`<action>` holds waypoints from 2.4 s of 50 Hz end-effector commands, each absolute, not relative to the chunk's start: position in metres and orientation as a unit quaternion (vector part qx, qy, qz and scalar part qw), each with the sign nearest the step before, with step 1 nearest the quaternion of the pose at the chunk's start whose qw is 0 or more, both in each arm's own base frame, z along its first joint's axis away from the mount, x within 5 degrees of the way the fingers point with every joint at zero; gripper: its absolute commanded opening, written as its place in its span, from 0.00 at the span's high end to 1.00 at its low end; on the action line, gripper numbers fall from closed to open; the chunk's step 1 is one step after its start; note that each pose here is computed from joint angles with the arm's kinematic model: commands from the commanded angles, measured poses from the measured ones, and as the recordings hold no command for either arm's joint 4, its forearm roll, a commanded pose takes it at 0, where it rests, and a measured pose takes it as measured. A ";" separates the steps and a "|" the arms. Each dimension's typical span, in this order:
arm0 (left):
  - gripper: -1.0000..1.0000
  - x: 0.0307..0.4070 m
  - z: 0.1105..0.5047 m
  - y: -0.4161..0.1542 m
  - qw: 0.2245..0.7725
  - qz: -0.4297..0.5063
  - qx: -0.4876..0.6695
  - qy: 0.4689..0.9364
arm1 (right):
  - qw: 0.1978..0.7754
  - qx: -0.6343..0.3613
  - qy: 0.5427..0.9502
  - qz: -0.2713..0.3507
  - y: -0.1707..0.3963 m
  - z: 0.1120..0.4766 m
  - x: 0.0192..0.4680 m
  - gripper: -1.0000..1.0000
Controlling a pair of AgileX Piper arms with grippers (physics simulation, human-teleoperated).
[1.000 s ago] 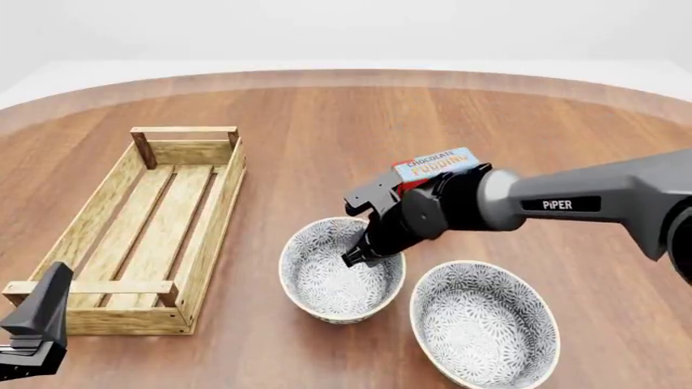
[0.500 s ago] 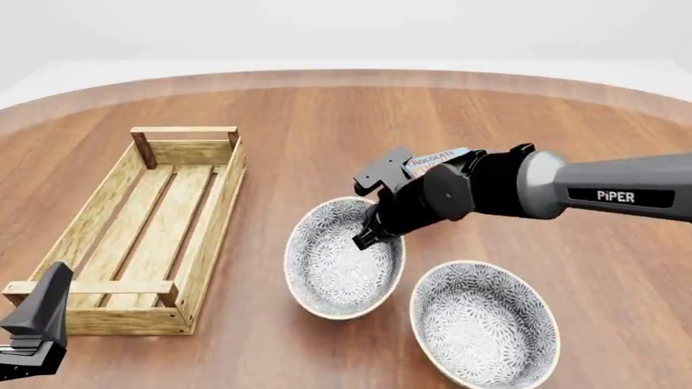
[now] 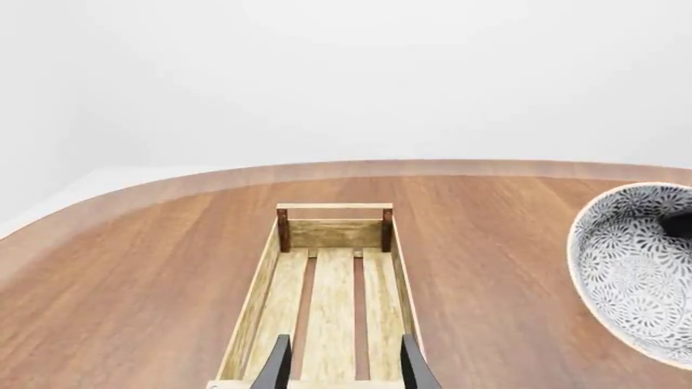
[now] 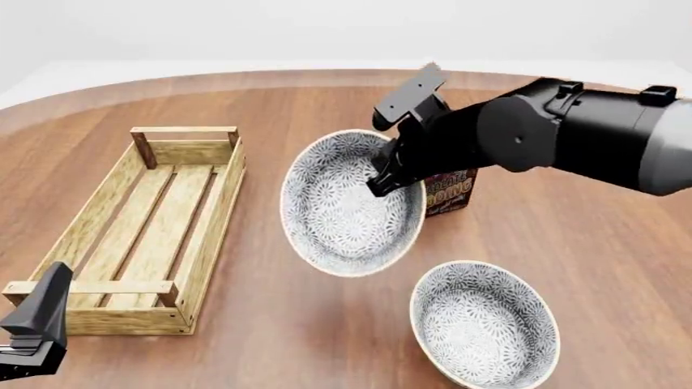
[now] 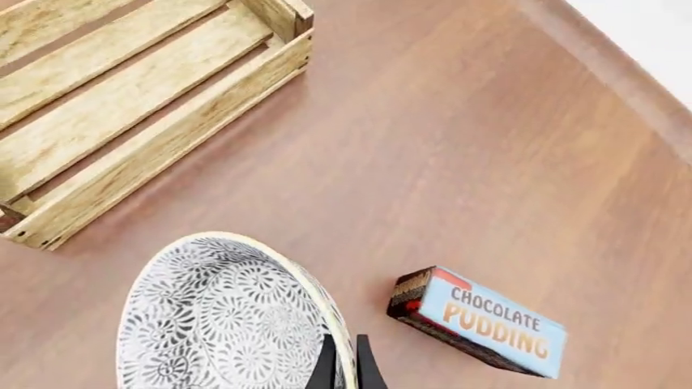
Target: Stack the left bowl on the right bowl and place them in the tray.
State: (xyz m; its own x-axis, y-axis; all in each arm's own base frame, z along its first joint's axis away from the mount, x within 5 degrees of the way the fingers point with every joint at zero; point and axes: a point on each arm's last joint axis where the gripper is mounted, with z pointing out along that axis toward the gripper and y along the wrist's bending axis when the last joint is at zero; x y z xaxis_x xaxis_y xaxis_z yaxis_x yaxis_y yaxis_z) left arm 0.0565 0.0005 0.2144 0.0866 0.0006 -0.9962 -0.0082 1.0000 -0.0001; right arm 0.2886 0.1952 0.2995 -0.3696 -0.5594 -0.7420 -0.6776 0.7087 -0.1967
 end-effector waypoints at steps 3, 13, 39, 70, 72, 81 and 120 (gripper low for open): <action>0.00 0.056 0.214 0.000 0.737 0.003 -0.003 0.676 | 0.461 -0.352 0.811 0.074 0.173 0.345 0.271 1.00; 0.00 0.056 0.214 0.001 0.737 0.003 -0.003 0.676 | 0.461 -0.327 0.822 0.070 0.143 0.358 0.245 1.00; 0.00 0.056 0.214 0.001 0.737 0.004 -0.004 0.676 | 0.451 -0.275 0.845 0.087 0.101 0.335 0.184 1.00; 0.00 0.056 0.214 0.001 0.737 0.004 -0.004 0.676 | 0.440 -0.190 0.873 0.091 0.066 0.293 0.148 1.00; 0.00 0.056 0.214 0.001 0.737 0.004 -0.004 0.676 | 0.440 -0.186 0.874 0.091 0.065 0.291 0.147 1.00; 0.00 0.056 0.214 0.001 0.737 0.004 -0.004 0.676 | 0.434 -0.170 0.880 0.094 0.062 0.278 0.144 1.00; 0.00 0.056 0.214 0.001 0.737 0.005 -0.005 0.676 | 0.431 -0.086 0.894 0.091 0.046 0.236 0.146 1.00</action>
